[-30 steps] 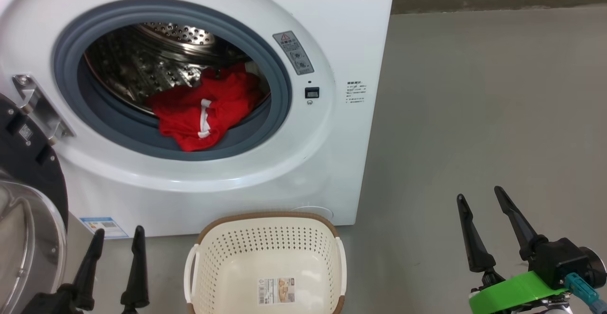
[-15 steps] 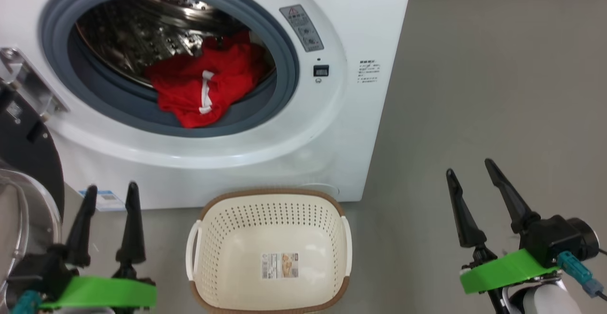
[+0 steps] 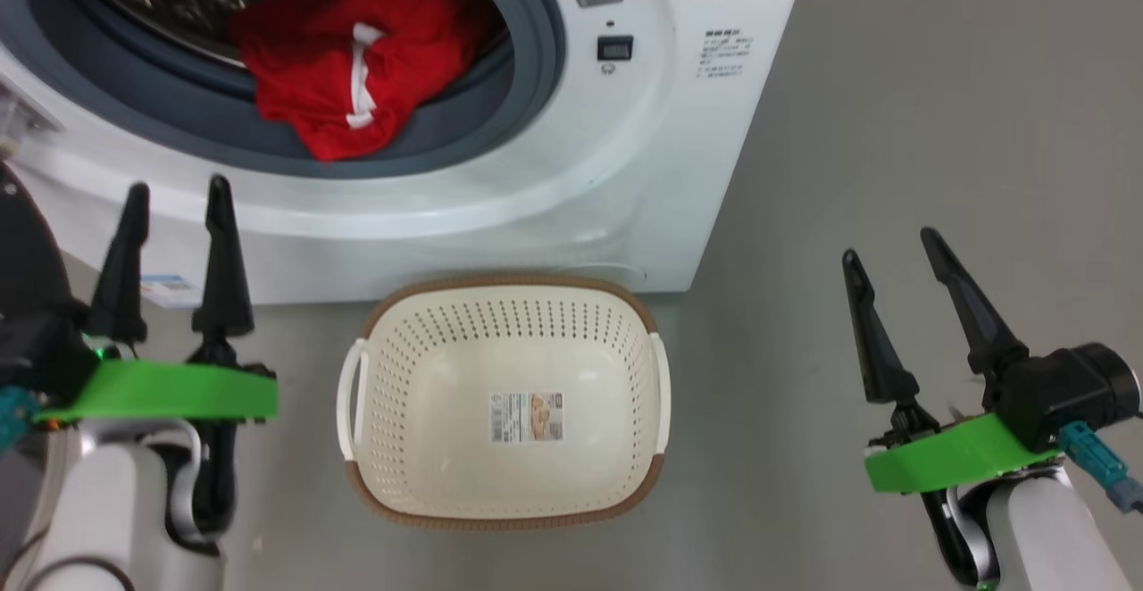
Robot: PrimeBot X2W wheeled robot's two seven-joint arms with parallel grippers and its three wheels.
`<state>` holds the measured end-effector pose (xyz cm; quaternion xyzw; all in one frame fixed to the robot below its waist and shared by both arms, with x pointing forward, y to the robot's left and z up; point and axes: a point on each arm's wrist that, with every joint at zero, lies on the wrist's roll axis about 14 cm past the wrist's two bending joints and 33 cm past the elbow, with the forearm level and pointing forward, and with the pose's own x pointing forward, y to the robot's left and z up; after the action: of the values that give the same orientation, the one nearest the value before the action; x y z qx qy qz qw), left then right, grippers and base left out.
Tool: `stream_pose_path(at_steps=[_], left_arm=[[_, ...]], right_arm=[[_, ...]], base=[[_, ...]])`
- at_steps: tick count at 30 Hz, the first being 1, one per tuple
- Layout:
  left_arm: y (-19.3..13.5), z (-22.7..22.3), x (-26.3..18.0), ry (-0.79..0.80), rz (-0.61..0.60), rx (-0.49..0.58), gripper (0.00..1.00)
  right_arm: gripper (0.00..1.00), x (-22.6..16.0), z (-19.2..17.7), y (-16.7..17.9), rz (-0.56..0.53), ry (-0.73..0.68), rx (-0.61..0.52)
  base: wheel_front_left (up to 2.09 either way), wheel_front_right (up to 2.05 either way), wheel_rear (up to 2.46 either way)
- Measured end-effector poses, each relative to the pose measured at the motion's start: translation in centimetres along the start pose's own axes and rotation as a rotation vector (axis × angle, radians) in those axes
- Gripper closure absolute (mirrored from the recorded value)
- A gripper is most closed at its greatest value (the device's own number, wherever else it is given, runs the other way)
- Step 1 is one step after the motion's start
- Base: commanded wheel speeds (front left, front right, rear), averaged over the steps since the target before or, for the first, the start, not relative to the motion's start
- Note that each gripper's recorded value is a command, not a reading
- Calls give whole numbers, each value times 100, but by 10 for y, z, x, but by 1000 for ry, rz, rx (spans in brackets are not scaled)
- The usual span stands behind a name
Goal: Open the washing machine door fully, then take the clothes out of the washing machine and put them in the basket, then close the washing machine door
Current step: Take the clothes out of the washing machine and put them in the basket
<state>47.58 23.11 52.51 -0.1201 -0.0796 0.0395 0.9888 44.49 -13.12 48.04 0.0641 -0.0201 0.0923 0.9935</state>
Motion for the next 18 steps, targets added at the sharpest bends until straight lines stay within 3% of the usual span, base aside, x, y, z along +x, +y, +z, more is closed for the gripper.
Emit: stream_pose_path(at_steps=[18], left_arm=[[4, -67, 94, 137, -20, 14, 0]], right_arm=[[0, 45, -54, -2, 28, 76, 14]], base=[[0, 0, 0]])
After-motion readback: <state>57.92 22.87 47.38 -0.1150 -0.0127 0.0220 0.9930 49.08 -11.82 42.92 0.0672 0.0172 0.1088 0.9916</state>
